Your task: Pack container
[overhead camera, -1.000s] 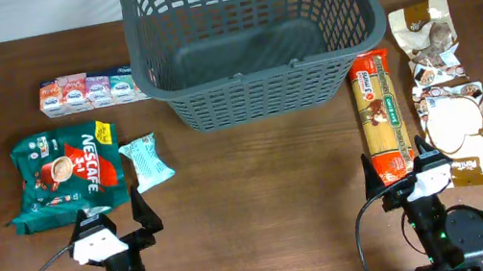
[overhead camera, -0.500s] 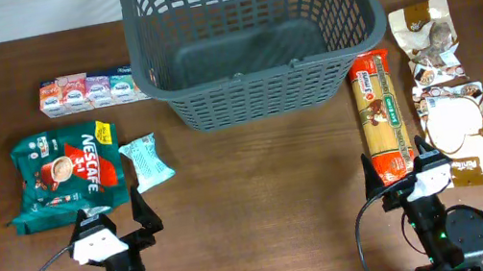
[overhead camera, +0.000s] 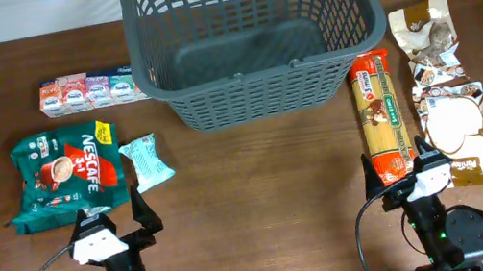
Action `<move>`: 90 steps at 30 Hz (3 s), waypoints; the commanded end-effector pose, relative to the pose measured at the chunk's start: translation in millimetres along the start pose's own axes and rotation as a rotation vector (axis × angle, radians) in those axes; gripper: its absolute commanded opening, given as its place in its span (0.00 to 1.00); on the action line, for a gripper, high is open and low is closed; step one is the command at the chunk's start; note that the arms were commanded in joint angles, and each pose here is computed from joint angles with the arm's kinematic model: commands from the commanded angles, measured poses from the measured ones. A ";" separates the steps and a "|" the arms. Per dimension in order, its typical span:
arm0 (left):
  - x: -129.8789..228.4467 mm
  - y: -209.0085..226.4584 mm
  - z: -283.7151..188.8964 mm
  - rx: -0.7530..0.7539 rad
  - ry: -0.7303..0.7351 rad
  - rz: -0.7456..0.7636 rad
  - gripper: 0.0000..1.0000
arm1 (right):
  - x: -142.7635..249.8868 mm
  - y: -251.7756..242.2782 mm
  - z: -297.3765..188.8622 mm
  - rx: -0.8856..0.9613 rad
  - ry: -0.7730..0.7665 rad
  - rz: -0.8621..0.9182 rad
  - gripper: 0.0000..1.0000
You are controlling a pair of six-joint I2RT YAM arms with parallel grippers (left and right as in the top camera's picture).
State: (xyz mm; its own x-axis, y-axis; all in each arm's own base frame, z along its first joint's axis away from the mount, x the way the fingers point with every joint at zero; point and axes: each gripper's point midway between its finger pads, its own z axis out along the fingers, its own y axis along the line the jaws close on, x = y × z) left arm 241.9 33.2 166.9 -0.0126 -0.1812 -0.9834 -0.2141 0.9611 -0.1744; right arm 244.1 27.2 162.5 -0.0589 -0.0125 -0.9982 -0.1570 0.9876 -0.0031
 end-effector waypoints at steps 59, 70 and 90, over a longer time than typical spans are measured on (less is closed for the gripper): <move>16.1 -24.0 -0.5 0.148 0.062 -0.001 0.99 | 2.0 14.1 -0.1 -0.082 -0.001 -0.006 0.99; 30.4 -77.5 -22.9 0.455 0.252 -0.088 0.99 | -12.6 49.5 -10.0 -0.289 -0.021 -0.011 0.99; -94.6 -47.5 3.8 0.125 0.570 0.266 0.99 | -131.6 -31.6 -0.5 0.123 0.371 -0.219 0.99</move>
State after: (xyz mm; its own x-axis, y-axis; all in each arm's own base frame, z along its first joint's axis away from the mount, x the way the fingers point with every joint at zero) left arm 244.6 -7.4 250.6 -0.5582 -0.0503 -0.8282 -0.0051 0.9984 -0.0571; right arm 248.9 17.1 271.5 -0.3824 -0.1873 -0.9048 -0.1636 0.9775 -0.1332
